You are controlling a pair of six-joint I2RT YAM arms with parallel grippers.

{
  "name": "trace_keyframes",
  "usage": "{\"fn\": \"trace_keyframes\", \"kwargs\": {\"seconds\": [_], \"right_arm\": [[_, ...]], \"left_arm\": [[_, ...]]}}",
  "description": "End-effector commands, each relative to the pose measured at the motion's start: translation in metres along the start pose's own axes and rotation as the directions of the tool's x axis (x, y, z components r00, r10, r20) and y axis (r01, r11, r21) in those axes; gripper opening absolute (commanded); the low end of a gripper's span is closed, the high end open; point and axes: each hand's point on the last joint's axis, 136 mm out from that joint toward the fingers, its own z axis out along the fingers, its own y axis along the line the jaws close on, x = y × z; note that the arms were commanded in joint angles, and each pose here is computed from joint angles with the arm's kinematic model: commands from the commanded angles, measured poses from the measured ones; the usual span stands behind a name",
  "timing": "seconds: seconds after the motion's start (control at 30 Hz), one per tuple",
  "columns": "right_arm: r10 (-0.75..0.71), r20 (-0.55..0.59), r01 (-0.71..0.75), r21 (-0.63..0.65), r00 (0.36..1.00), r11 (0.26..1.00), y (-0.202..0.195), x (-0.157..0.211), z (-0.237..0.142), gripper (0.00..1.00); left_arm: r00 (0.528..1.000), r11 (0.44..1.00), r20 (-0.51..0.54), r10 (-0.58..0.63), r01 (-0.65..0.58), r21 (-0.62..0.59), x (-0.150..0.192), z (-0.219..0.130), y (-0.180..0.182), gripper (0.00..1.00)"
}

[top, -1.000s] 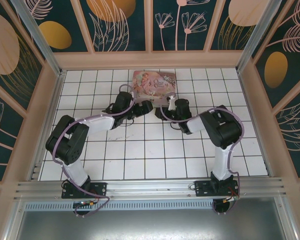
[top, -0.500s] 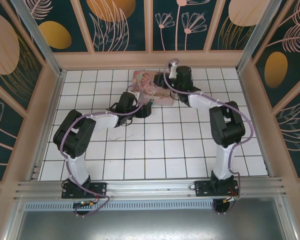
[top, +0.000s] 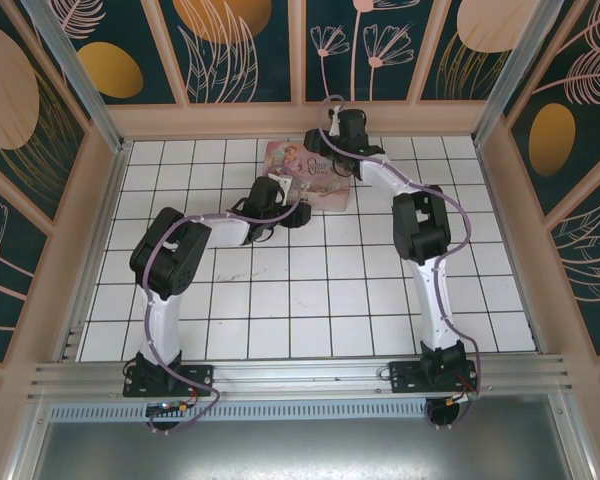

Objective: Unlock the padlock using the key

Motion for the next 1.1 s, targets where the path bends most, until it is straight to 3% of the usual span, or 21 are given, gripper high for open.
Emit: {"fn": "trace_keyframes", "kwargs": {"seconds": [0.0, 0.5, 0.9, 1.07], "right_arm": [[-0.008, -0.103, 0.014, 0.058, 0.995, 0.998, -0.018, 0.026, 0.016, 0.55], [-0.044, -0.218, 0.058, 0.059, 0.975, 0.997, -0.026, 0.081, 0.036, 0.51], [-0.045, -0.241, 0.061, 0.057, 0.97, 0.997, -0.024, 0.095, 0.04, 0.49], [-0.036, -0.249, 0.053, 0.062, 0.968, 0.997, -0.027, 0.1, 0.043, 0.49]], "left_arm": [[0.999, 0.999, 0.009, 0.047, -0.047, -0.009, -0.008, 0.01, 0.004, 0.75], [0.998, 0.991, -0.009, 0.063, -0.061, 0.121, 0.003, 0.022, -0.013, 0.75], [0.997, 0.996, 0.018, 0.07, -0.07, 0.057, -0.004, 0.036, -0.001, 0.77], [0.996, 0.994, 0.052, 0.066, -0.07, 0.083, -0.013, 0.038, -0.006, 0.78]]}}
